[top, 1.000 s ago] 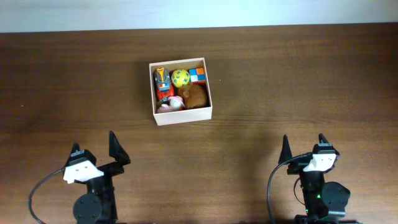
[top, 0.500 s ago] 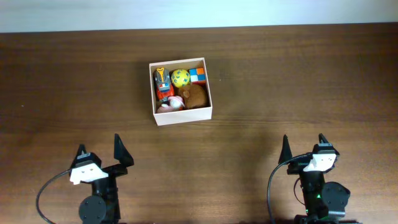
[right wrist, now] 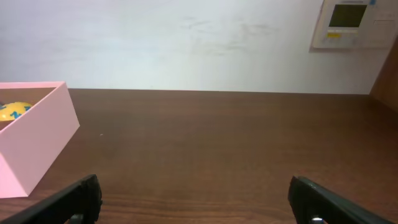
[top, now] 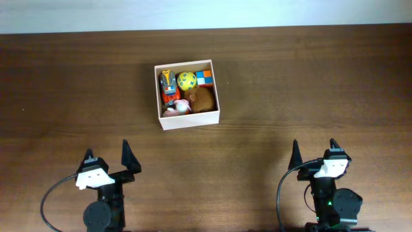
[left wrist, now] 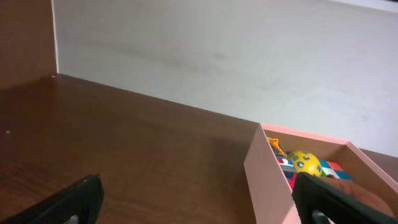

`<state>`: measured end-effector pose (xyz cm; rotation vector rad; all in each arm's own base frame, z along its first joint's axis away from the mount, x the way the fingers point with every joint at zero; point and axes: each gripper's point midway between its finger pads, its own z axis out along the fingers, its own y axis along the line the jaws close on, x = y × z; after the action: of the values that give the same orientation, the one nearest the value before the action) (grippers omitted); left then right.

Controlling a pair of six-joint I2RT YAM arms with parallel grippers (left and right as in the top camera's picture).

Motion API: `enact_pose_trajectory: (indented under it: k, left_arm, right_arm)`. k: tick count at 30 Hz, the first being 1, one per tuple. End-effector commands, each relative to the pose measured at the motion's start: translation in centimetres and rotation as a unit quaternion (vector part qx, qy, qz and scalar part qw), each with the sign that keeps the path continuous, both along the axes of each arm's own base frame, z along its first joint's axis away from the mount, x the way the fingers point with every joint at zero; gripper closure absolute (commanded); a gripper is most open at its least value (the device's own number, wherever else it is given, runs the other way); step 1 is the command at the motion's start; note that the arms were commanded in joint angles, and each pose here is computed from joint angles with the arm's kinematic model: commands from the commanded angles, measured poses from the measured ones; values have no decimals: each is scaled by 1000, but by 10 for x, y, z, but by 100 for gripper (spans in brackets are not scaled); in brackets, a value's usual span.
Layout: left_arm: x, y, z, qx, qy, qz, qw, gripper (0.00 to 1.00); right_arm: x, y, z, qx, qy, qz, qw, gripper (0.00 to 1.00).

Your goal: Pack container

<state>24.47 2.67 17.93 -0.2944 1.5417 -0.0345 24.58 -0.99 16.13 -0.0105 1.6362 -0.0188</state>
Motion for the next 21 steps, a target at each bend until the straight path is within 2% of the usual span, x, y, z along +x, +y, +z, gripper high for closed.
enact_pose_trajectory:
  k: [1,10,18,21]
  left_arm:
    - [1,-5,-4,-1,3,-17,1000,1]
    - [1,-10,-16,0,26,-30,999,1]
    - [1,-13,-21,93,48,-42,994,1]
    - [1,-15,-21,100,49,-49,993,1]
  right_arm:
    - [0,0,-2,4,-1,-3,1000,1]
    - [0,0,-2,4,-1,-3,1000,1]
    - [0,0,-2,4,-1,-3,1000,1]
    - [0,0,-2,4,-1,-3,1000,1]
